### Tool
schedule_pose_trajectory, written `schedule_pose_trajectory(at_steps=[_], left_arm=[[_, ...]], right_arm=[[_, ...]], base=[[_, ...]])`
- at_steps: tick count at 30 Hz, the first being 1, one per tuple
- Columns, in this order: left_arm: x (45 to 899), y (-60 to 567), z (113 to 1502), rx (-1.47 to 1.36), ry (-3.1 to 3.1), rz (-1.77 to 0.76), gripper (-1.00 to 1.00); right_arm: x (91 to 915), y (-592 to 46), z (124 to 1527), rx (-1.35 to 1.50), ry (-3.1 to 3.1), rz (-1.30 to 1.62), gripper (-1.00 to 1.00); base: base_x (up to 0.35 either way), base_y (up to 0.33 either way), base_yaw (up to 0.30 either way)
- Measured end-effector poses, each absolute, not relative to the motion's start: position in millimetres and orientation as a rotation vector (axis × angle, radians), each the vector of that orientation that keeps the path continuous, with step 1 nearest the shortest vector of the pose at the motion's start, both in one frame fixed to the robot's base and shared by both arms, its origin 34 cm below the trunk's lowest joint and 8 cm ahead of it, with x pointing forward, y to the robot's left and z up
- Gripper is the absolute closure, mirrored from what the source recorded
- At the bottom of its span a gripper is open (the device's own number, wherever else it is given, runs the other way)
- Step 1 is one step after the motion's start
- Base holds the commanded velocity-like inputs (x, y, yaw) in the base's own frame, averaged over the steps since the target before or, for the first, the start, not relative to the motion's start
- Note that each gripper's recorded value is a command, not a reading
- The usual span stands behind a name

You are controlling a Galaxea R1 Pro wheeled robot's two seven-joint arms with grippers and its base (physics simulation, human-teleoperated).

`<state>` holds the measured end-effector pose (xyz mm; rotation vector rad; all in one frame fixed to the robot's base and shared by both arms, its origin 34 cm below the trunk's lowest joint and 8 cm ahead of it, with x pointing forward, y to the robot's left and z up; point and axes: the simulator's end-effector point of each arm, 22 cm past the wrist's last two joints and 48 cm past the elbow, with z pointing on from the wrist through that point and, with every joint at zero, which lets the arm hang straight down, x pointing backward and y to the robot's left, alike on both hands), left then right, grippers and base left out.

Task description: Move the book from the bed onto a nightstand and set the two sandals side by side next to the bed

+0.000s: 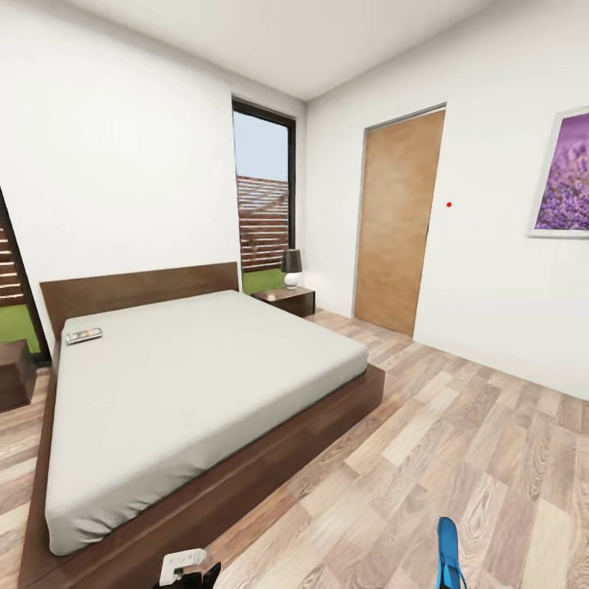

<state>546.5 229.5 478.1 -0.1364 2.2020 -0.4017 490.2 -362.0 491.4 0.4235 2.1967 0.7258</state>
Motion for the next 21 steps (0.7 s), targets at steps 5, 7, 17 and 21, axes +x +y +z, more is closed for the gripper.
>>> schedule_pose_trajectory(at_steps=[5, 7, 17, 21], left_arm=[[547.0, 229.5, 479.0, -0.137, 2.2, -0.402, -1.0], [547.2, 229.5, 479.3, -0.137, 2.199, -0.402, -1.0], [548.0, 229.5, 481.0, -0.135, 2.195, -0.402, -1.0], [548.3, 229.5, 481.6, -0.135, 2.194, -0.402, -1.0]], right_arm=[[490.7, -361.8, 492.3, 0.422, 2.194, 0.727, 1.0], [490.8, -361.9, 492.5, 0.422, 2.194, 0.727, 1.0], [491.6, -362.0, 493.9, 0.42, 2.19, 0.726, 1.0], [491.9, -362.0, 494.5, 0.42, 2.189, 0.726, 1.0]], base=[[0.0, 0.0, -0.3], [0.0, 0.0, -0.3], [0.0, 0.0, -0.3], [0.0, 0.0, -0.3]])
